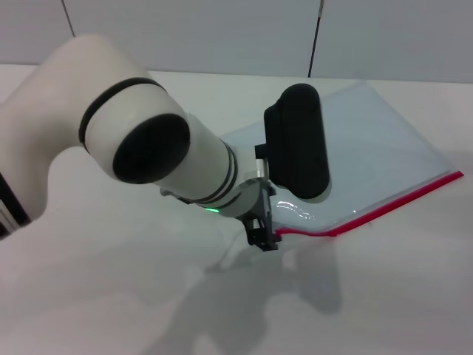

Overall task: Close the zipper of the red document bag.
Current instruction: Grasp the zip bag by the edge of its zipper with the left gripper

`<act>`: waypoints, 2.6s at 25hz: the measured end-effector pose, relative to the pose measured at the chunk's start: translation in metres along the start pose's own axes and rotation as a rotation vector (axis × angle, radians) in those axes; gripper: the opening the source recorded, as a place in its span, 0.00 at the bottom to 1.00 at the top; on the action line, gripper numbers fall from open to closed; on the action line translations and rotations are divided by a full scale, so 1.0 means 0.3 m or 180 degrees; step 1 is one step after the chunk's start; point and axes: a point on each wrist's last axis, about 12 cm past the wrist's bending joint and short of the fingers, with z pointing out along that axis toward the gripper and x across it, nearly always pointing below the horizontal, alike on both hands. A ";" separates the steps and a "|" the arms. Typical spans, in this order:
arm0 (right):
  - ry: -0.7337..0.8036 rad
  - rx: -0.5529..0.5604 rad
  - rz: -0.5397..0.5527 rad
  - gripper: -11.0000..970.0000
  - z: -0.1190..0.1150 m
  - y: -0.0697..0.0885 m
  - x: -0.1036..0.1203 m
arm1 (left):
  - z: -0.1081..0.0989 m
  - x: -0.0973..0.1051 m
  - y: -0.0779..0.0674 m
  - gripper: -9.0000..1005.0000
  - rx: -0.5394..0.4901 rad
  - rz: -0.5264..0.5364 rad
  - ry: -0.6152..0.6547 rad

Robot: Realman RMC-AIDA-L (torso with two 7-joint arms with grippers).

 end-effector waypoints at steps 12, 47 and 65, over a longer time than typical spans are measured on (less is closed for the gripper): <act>-0.0008 0.0005 0.0004 0.78 0.004 0.001 -0.002 | 0.008 -0.015 0.001 0.76 -0.0089 -0.0036 -0.0163; -0.0038 0.0001 0.0036 0.78 0.009 0.002 -0.007 | 0.083 0.009 -0.019 0.72 -0.0170 -0.0127 -0.0416; -0.0041 -0.0003 0.0034 0.78 0.012 0.002 -0.008 | 0.110 0.029 -0.020 0.60 -0.0046 -0.0321 -0.0460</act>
